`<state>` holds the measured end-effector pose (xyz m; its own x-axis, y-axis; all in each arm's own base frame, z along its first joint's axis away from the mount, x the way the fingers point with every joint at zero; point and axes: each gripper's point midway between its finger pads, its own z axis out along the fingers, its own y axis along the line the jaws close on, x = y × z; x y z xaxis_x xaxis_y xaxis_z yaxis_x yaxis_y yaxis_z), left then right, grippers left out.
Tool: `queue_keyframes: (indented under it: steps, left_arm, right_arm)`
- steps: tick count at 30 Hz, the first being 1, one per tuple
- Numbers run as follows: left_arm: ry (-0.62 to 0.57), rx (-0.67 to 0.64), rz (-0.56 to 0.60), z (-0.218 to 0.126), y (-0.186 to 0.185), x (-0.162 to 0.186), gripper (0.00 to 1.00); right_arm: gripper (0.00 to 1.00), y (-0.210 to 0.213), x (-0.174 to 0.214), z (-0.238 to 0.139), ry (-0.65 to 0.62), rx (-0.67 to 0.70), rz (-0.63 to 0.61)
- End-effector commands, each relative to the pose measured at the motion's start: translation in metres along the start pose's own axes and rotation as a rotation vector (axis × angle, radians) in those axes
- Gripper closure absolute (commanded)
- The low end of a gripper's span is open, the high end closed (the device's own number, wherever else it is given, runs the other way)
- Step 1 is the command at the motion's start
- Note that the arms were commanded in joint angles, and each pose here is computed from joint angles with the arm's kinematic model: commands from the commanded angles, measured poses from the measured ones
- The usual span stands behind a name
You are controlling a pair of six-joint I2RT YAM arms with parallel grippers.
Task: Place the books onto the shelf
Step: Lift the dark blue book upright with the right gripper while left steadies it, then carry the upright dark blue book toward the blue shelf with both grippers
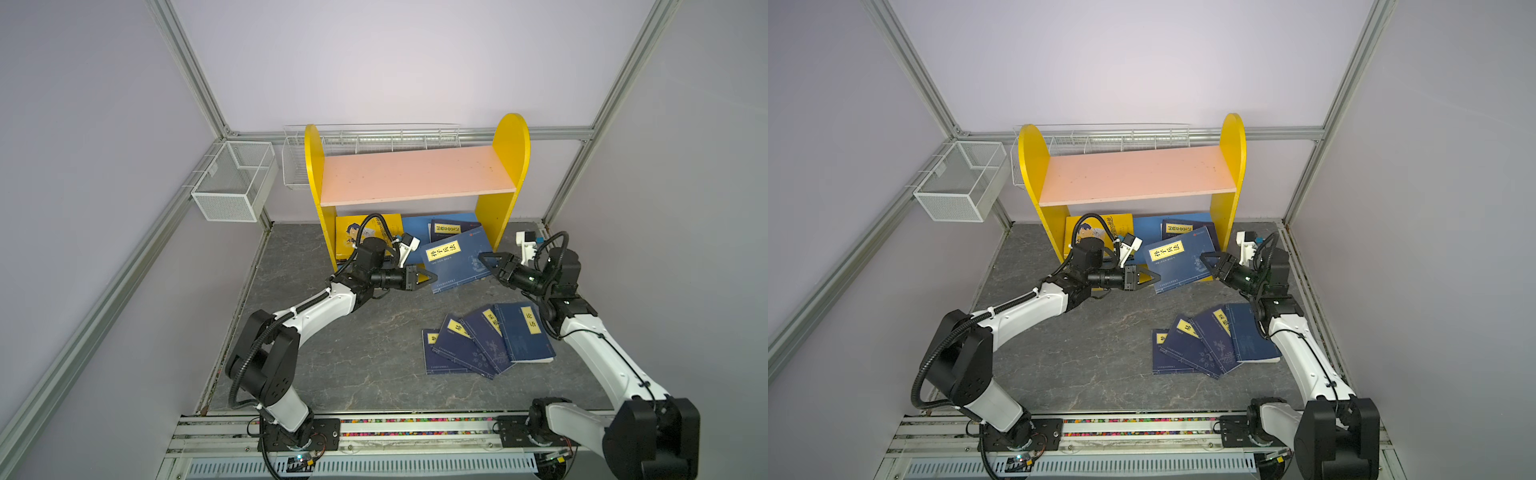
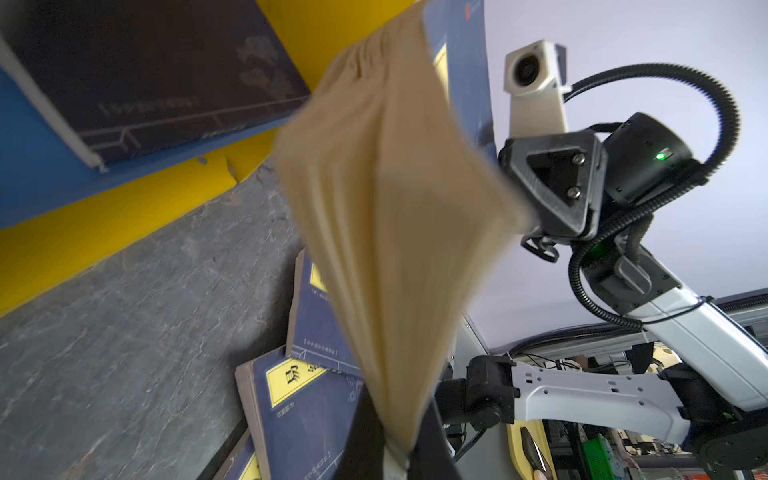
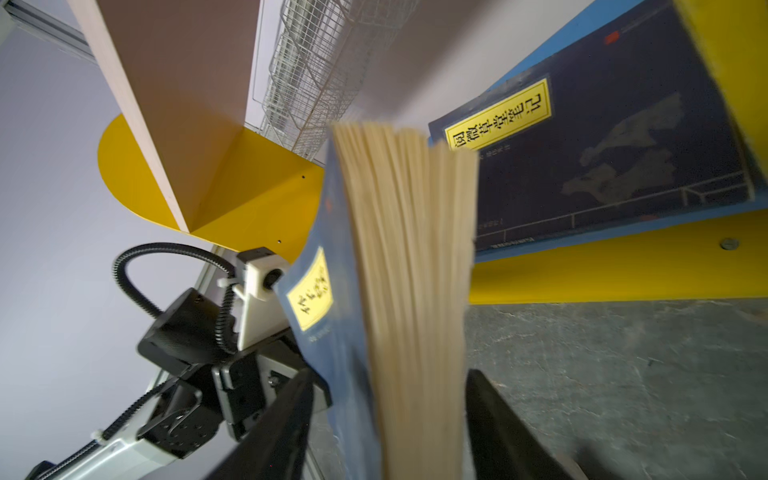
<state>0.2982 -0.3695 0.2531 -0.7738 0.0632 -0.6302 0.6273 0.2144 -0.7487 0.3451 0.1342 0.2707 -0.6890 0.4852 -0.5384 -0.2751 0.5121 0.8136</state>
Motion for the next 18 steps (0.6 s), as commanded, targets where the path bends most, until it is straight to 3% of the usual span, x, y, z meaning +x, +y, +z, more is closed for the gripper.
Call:
queue_keyframes:
  steps: [1,10,18]
  left_arm:
    - [-0.167,0.043,0.115,-0.01,-0.033,-0.05,1.0]
    - [-0.204,0.116,0.063,0.008,-0.031,-0.069,1.0]
    - [-0.195,0.112,0.05,0.014,-0.025,-0.063,1.0]
  right_arm:
    - [0.25,-0.011,0.006,-0.014,-0.028,0.082,-0.011]
    - [0.3,0.02,0.009,-0.009,-0.039,-0.046,-0.064]
    - [0.47,0.036,0.0,0.016,-0.038,-0.128,-0.051]
